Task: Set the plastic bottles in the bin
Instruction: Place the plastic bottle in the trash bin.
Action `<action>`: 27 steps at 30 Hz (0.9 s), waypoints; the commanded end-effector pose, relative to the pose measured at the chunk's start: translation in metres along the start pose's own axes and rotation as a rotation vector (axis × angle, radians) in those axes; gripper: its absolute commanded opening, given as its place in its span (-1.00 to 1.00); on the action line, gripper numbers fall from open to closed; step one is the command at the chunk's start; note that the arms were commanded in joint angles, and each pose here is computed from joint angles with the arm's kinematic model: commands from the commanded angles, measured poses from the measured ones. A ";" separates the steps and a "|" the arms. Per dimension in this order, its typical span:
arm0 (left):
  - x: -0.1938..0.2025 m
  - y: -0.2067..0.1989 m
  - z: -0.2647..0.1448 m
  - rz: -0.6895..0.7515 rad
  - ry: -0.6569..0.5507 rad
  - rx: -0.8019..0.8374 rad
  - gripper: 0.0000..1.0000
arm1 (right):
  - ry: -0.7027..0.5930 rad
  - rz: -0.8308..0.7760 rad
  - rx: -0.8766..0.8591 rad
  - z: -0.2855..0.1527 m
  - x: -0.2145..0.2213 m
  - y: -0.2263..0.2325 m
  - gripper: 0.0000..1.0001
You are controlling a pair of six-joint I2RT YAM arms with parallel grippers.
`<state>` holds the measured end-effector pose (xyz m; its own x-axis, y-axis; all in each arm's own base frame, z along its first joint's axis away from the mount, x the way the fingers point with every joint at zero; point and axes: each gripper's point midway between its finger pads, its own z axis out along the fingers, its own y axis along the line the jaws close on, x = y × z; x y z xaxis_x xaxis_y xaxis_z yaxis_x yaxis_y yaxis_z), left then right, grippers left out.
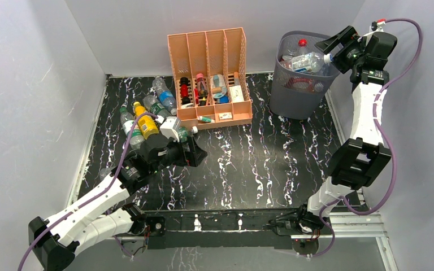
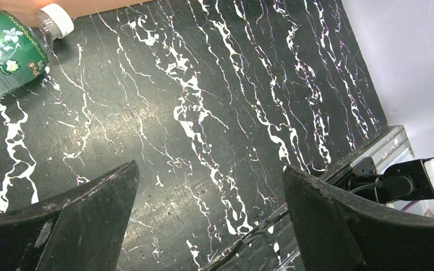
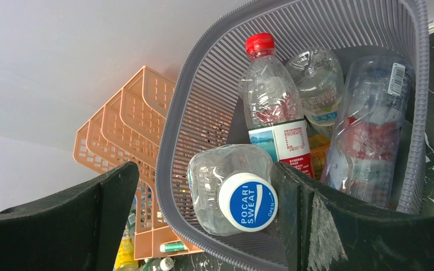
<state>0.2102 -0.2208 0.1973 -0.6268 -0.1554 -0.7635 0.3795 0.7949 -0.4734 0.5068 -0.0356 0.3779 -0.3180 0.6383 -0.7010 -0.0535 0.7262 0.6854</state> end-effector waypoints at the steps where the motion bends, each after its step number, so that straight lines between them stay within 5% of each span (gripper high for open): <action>1: -0.004 -0.002 0.000 -0.002 -0.015 0.008 0.96 | -0.105 -0.090 -0.046 -0.029 -0.033 0.038 0.96; 16: -0.004 -0.001 -0.005 -0.011 -0.023 0.011 0.96 | -0.266 -0.119 -0.005 -0.043 -0.070 0.050 0.96; 27: 0.003 0.038 0.001 -0.035 0.017 -0.228 0.96 | -0.119 -0.132 -0.243 -0.053 -0.023 0.105 0.96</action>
<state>0.2143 -0.2082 0.1854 -0.6388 -0.1717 -0.7500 0.3006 0.8416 -0.4487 0.4914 -0.0279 0.4283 -0.2145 0.6296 -0.7468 -0.1256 0.7404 0.6603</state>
